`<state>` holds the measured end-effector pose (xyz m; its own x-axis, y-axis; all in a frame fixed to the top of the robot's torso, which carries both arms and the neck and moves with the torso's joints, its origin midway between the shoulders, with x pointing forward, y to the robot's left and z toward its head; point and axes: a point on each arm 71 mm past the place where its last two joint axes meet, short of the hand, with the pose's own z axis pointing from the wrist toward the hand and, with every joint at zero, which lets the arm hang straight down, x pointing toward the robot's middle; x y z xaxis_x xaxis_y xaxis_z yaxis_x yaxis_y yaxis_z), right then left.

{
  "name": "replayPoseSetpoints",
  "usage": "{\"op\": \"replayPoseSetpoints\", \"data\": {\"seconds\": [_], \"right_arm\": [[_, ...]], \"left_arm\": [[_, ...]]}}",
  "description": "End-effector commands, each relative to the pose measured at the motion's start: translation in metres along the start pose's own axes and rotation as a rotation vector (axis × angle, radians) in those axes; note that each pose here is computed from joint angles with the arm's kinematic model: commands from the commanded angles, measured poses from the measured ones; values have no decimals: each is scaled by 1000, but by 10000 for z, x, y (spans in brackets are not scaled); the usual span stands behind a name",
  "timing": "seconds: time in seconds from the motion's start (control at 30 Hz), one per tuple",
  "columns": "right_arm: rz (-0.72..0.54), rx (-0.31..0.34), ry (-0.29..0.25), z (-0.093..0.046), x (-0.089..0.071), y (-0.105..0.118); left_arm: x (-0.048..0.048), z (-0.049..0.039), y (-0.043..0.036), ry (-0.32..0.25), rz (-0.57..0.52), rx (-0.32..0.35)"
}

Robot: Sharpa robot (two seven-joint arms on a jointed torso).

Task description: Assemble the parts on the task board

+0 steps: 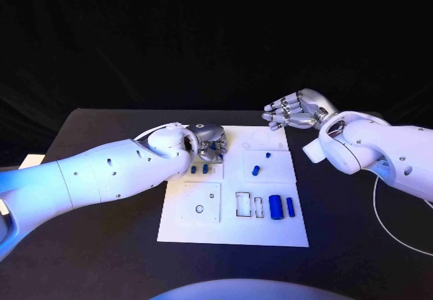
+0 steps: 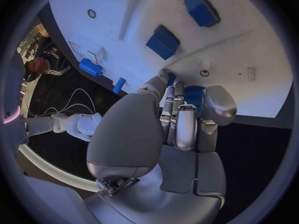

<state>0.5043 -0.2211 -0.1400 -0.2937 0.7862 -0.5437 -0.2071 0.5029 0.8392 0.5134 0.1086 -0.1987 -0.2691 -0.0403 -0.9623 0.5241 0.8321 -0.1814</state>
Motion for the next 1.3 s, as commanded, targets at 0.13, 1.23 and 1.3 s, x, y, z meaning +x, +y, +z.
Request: {"op": "replayPoseSetpoints", "data": {"seconds": [0.13,1.23,1.3], "right_arm": [[-1,-10,17,2,26,5],[0,-13,20,8,43,6],[0,-13,20,9,44,5]], "left_arm": [[68,-5,40,63,30,-29],[46,-7,72,58,-60,-48],[29,-26,82,51,-76,-57]]}}
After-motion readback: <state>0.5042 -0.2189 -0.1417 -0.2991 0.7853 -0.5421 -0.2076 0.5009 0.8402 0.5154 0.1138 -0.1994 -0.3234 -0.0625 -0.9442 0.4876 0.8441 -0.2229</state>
